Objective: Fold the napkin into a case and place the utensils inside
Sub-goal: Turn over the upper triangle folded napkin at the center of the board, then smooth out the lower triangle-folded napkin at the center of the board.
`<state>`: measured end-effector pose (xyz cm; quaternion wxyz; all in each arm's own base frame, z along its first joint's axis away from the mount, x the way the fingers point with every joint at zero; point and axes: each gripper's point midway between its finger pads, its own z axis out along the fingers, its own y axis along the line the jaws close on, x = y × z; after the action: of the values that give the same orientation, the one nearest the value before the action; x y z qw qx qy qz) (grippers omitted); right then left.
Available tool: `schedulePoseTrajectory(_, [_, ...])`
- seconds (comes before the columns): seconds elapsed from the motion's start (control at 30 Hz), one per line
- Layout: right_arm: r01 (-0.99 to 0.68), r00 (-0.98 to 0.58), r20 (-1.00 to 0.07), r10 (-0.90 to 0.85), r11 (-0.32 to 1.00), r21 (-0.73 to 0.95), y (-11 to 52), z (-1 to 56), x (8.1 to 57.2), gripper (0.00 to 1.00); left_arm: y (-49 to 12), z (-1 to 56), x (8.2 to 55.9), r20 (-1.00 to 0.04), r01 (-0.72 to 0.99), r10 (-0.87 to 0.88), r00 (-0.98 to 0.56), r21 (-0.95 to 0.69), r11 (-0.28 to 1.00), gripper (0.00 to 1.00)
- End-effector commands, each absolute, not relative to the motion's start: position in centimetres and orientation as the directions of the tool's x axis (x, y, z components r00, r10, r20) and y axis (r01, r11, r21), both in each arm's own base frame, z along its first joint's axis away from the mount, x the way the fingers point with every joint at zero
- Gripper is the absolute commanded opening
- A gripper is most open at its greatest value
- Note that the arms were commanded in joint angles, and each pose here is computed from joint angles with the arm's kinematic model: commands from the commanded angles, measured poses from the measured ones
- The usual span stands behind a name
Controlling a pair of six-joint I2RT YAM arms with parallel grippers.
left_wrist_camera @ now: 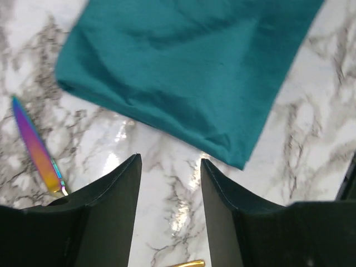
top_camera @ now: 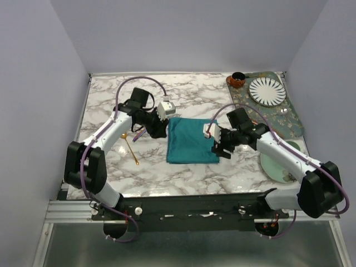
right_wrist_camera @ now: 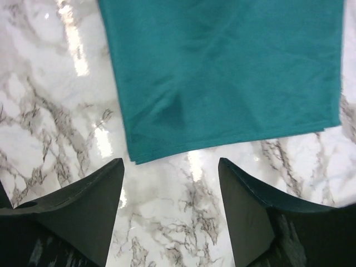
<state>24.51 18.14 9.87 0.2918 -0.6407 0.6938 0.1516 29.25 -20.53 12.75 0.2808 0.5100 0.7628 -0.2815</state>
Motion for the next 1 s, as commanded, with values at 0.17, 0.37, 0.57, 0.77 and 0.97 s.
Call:
schedulePoseTrajectory(0.17, [-0.819, -0.558, -0.529, -0.64, 0.528, 0.226, 17.5, 10.4, 27.7, 0.71, -21.0, 11.9, 38.2, -0.675, 0.607, 0.261, -0.69, -0.344, 0.716, 0.47])
schedulePoseTrajectory(0.37, [-0.735, -0.675, -0.429, -0.6, 0.597, 0.322, 17.5, 8.6, 27.7, 0.68, -22.5, 10.8, 43.0, -0.614, 0.395, 0.038, -0.789, -0.458, 0.796, 0.3])
schedulePoseTrajectory(0.57, [-0.668, -0.744, -0.363, -0.562, 0.635, 0.387, 17.2, 7.3, 27.6, 0.64, -23.8, 9.4, 44.9, -0.59, 0.366, 0.002, -0.808, -0.498, 0.786, 0.22])
schedulePoseTrajectory(0.77, [-0.626, -0.779, -0.311, -0.544, 0.649, 0.433, 17.1, 6.3, 27.3, 0.62, -24.2, 6.8, 44.7, -0.52, 0.307, -0.024, -0.854, -0.539, 0.784, 0.16])
schedulePoseTrajectory(0.97, [-0.592, -0.802, -0.244, -0.546, 0.668, 0.451, 16.6, 4.8, 26.5, 0.61, -21.1, 3.0, 44.8, -0.431, 0.16, -0.106, -0.896, -0.537, 0.828, 0.13])
